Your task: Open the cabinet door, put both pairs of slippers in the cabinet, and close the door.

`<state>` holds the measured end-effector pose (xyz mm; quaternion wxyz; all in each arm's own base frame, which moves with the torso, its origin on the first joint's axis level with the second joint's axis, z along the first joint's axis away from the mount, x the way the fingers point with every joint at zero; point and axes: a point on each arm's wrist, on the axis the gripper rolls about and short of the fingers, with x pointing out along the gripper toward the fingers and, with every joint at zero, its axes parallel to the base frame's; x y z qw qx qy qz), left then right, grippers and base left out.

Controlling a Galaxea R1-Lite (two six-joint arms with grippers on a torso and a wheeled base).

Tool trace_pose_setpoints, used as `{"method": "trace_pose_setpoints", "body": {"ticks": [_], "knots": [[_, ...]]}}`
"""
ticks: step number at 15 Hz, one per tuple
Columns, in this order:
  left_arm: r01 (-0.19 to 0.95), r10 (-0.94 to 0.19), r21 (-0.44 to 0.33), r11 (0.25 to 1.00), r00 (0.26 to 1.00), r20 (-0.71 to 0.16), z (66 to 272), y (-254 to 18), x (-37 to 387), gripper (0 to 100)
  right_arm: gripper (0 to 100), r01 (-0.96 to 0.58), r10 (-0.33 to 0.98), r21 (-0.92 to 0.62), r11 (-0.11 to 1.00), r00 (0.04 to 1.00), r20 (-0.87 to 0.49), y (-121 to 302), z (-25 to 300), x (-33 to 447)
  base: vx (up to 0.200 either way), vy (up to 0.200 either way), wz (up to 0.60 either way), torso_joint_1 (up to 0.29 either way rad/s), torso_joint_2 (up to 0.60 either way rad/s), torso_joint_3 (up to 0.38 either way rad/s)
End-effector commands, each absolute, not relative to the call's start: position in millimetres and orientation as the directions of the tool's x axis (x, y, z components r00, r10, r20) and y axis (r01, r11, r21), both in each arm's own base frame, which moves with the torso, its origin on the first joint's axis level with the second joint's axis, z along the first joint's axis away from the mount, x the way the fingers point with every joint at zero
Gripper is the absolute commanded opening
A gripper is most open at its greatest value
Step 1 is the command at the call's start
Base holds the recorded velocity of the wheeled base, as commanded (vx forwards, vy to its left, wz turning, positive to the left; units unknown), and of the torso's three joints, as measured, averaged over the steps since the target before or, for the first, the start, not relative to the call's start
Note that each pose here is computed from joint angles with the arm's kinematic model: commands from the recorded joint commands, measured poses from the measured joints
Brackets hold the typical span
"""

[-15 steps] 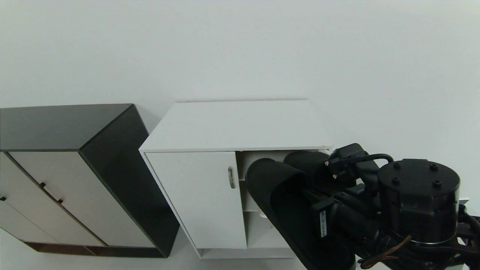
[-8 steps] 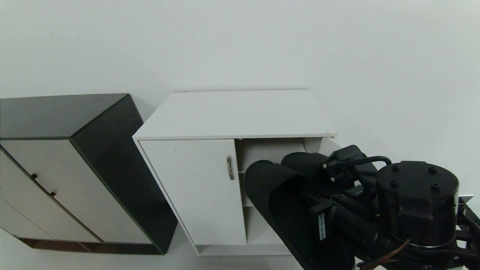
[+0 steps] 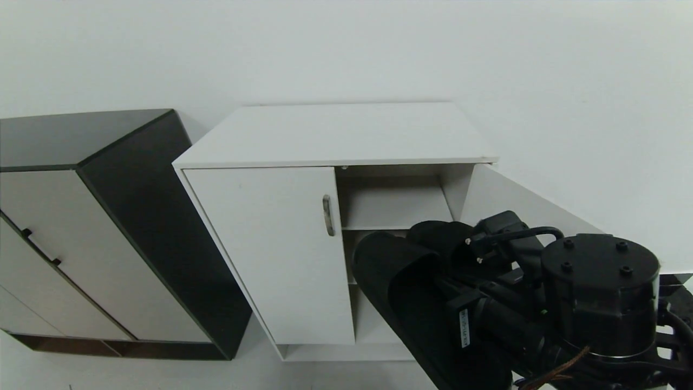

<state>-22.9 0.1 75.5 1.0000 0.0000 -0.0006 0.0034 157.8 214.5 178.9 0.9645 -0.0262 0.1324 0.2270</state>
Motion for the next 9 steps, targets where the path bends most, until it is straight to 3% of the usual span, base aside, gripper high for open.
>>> {"method": "trace_pose_setpoints", "body": {"ticks": [1, 9], "knots": [[-0.008, 0.008, 0.000, 1.000, 1.000, 0.002, 75.9, 0.1, -22.9, 0, 0, -0.445, 0.431, 0.009, 0.895, 0.861, -0.269, 215.1, 178.2, 158.0, 0.000, 0.000, 0.00, -0.193, 0.50, 0.320], [-0.008, 0.008, 0.000, 1.000, 1.000, 0.002, 75.9, 0.1, -22.9, 0, 0, -0.446, 0.430, 0.005, 0.895, 0.861, -0.273, 214.2, 177.0, 157.4, 0.000, 0.000, 0.00, -0.151, 0.48, 0.326]]}}
